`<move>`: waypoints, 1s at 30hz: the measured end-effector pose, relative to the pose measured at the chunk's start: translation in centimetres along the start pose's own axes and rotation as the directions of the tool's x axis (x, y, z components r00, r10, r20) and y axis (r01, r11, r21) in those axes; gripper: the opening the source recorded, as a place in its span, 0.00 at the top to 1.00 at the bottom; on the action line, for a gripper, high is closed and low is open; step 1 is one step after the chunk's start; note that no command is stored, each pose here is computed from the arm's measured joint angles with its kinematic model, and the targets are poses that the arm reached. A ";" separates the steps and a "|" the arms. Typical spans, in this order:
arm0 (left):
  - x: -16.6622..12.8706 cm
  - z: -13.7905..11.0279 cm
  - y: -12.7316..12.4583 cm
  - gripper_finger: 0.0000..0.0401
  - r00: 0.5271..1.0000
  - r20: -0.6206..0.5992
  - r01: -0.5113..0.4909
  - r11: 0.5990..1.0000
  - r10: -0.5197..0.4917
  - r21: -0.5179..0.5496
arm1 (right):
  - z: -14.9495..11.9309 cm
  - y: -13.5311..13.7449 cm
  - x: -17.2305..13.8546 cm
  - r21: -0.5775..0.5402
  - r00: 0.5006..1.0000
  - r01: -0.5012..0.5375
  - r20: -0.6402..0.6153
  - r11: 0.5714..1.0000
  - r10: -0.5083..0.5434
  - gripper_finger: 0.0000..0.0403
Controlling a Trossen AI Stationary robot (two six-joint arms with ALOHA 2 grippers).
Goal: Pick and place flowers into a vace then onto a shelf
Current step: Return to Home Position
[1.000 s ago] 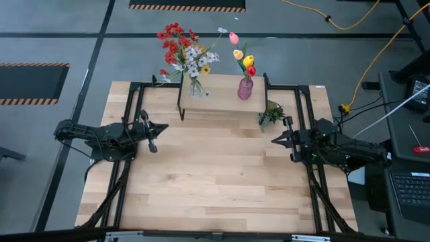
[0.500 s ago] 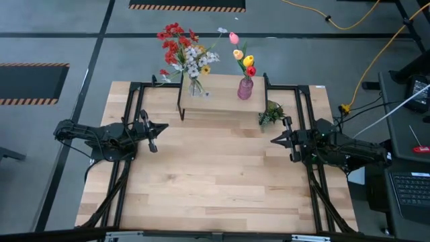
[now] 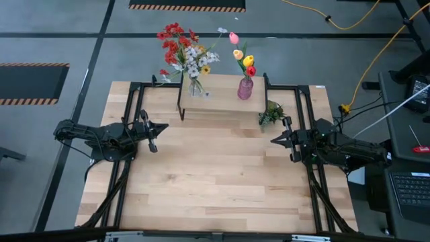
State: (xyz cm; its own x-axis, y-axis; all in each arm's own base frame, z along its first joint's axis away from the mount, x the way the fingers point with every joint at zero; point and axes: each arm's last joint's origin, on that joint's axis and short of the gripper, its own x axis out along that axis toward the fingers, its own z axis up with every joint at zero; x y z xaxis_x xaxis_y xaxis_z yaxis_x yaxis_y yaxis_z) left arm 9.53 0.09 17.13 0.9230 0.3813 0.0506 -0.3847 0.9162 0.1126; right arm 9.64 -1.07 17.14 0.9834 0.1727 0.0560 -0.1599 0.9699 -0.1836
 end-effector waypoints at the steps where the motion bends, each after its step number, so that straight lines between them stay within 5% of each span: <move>1: 0.0 0.0 0.0 0.98 1.000 0.000 0.000 1.000 0.000 0.000 | 0.0 0.0 0.0 0.006 1.000 0.000 0.000 1.000 0.000 0.99; 14: 0.0 0.0 0.0 0.99 1.000 0.000 0.001 1.000 -0.001 0.000 | 0.0 0.0 0.0 -0.025 1.000 0.000 0.001 1.000 0.000 0.99; 30: 0.0 0.0 0.0 0.98 1.000 0.000 0.001 1.000 -0.001 0.001 | 0.2 0.9 0.2 0.164 1.000 0.015 0.004 0.986 -0.016 0.99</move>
State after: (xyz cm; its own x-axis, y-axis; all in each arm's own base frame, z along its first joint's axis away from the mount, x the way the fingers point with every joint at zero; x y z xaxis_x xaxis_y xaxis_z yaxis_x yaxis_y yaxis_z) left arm 9.53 0.08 17.14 0.9234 0.3805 0.0508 -0.3839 0.9164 0.1133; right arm 9.65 -0.10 17.15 0.9854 0.1581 0.0629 -0.1572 0.9874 -0.0191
